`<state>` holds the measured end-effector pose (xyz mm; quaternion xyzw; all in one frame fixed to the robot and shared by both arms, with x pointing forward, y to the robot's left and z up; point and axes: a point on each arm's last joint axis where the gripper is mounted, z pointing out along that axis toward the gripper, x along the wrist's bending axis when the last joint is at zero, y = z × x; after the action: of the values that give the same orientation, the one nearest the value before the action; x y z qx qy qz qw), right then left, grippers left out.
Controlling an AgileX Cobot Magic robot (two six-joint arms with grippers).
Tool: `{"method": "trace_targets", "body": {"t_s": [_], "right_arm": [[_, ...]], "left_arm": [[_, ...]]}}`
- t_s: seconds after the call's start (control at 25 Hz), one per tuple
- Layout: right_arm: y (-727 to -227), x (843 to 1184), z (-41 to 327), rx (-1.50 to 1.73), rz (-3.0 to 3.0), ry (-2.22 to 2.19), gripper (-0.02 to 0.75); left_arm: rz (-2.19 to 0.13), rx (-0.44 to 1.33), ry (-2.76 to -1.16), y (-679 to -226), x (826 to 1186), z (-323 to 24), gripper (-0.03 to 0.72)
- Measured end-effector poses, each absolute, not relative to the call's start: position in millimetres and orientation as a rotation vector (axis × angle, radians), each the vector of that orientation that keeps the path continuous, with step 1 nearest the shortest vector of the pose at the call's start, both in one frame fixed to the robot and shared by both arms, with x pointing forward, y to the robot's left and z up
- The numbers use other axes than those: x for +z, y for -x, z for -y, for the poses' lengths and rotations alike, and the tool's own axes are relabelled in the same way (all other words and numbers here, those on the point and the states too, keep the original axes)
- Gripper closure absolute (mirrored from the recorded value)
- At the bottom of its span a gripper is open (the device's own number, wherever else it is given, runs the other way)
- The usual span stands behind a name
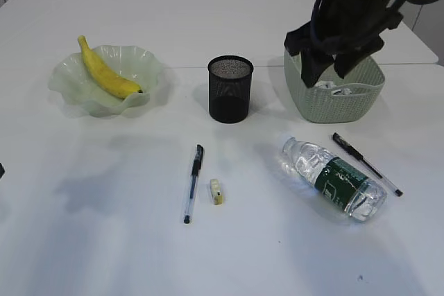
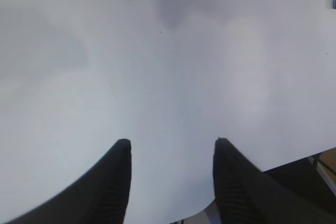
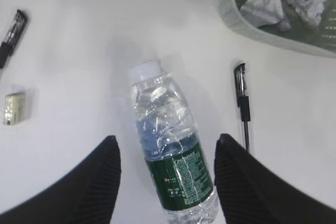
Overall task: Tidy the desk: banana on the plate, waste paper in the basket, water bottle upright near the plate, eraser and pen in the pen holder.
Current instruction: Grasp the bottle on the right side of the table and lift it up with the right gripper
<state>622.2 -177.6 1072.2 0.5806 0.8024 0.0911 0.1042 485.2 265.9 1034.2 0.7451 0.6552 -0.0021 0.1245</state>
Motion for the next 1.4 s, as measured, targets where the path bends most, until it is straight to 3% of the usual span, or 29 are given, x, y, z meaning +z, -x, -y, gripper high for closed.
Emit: {"method": "trace_targets", "body": {"t_s": [0.44, 0.92, 1.16, 1.4], "right_arm": [[-603, 1019, 186, 0.016, -2.538, -1.663, 0.312], [-607, 1005, 181, -0.009, -2.695, -1.409, 0.308], [-617, 999, 173, 0.096, -2.653, -1.349, 0.148], [-622, 989, 171, 0.109, -2.654, -1.342, 0.124]], "left_arm": [[-1.78, 0.206, -2.062, -450, 1085, -269, 0.338], [-1.775, 0.208, -2.063, -446, 1088, -269, 0.339], [-1.776, 0.206, -2.064, -446, 1087, -269, 0.339], [-1.776, 0.206, -2.064, -446, 1087, -269, 0.34]]}}
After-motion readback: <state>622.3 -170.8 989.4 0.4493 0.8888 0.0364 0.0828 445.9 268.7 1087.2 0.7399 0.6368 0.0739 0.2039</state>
